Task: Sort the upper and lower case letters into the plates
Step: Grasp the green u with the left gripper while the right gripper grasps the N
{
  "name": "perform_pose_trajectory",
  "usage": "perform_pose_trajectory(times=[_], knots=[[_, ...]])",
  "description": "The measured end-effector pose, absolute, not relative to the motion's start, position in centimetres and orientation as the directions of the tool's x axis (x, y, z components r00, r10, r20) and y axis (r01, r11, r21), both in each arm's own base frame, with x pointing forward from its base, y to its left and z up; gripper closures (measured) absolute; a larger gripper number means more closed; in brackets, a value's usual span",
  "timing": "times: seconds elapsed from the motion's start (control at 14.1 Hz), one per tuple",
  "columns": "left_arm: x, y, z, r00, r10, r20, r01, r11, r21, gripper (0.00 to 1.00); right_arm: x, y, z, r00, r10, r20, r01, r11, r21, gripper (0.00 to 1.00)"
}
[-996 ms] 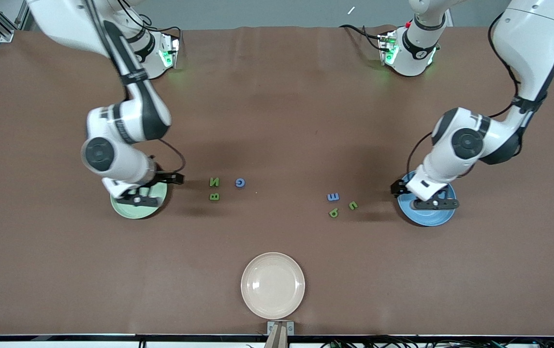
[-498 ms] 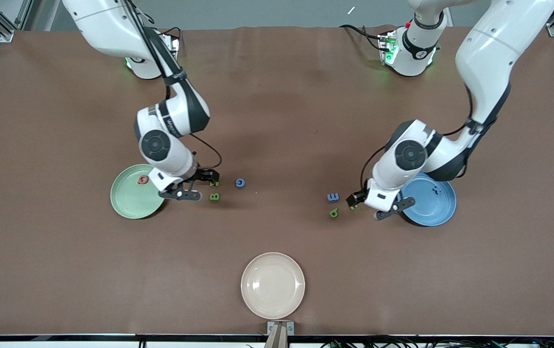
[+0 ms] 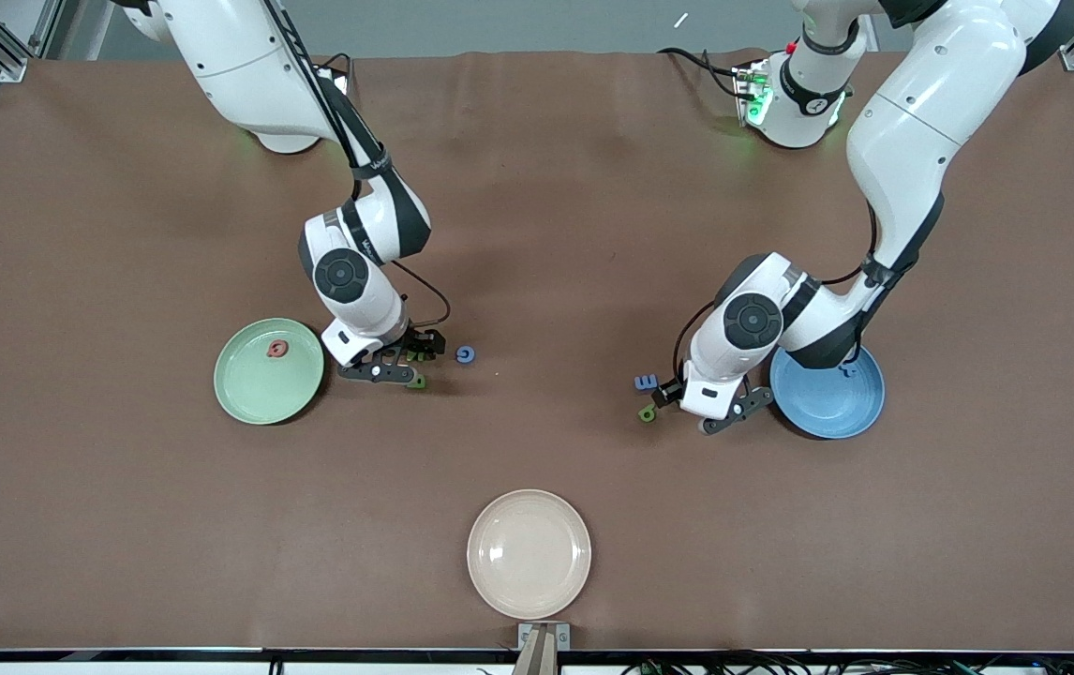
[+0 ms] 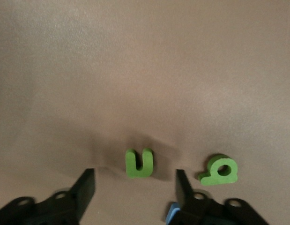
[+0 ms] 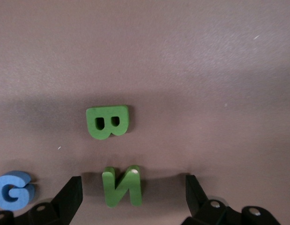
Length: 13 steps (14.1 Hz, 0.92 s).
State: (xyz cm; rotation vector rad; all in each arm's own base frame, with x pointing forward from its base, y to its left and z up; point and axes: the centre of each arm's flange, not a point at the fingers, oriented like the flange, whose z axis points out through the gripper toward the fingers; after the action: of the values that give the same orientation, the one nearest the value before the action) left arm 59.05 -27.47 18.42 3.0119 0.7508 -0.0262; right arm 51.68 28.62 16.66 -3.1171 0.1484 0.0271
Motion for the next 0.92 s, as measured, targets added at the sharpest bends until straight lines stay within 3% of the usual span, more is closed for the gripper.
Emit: perform_pose_trajectory(times=[0.36,0.5,0.57,0.64,0.78,0.85,0.92], knots=[[59.9,-26.9,18.4,0.877,0.481,-0.017,0.481,-0.876,0.035,0.41,51.7,28.9,16.7,0.994,-0.113,-0.01,-0.113,-0.993,-0.023,0.11],[59.6,-27.1,17.9,0.878,0.477,-0.025,0.478,-0.878,0.031,0.42,51.8,29.0,16.9,0.993,-0.115,-0.006,-0.115,-0.993,-0.026,0.25],[59.4,-27.3,17.6,0.881,0.473,-0.028,0.473,-0.88,0.028,0.44,51.8,29.0,16.9,0.993,-0.115,-0.006,-0.115,-0.993,-0.026,0.25],[59.4,-27.5,17.5,0.885,0.465,-0.023,0.466,-0.885,0.026,0.44,51.8,29.1,17.0,0.993,-0.115,-0.003,-0.115,-0.993,-0.028,0.32],[59.6,-27.5,17.7,0.888,0.46,-0.015,0.461,-0.887,0.024,0.6,52.0,29.3,17.3,0.994,-0.114,0.002,-0.113,-0.993,-0.033,0.55],[59.6,-27.5,17.8,0.888,0.46,-0.014,0.46,-0.888,0.02,0.73,52.0,29.4,17.4,0.993,-0.115,0.002,-0.114,-0.993,-0.033,0.62],[59.6,-27.5,17.8,0.889,0.459,-0.013,0.459,-0.888,0.019,0.74,52.0,29.3,17.5,0.993,-0.116,0.001,-0.116,-0.993,-0.033,0.61]])
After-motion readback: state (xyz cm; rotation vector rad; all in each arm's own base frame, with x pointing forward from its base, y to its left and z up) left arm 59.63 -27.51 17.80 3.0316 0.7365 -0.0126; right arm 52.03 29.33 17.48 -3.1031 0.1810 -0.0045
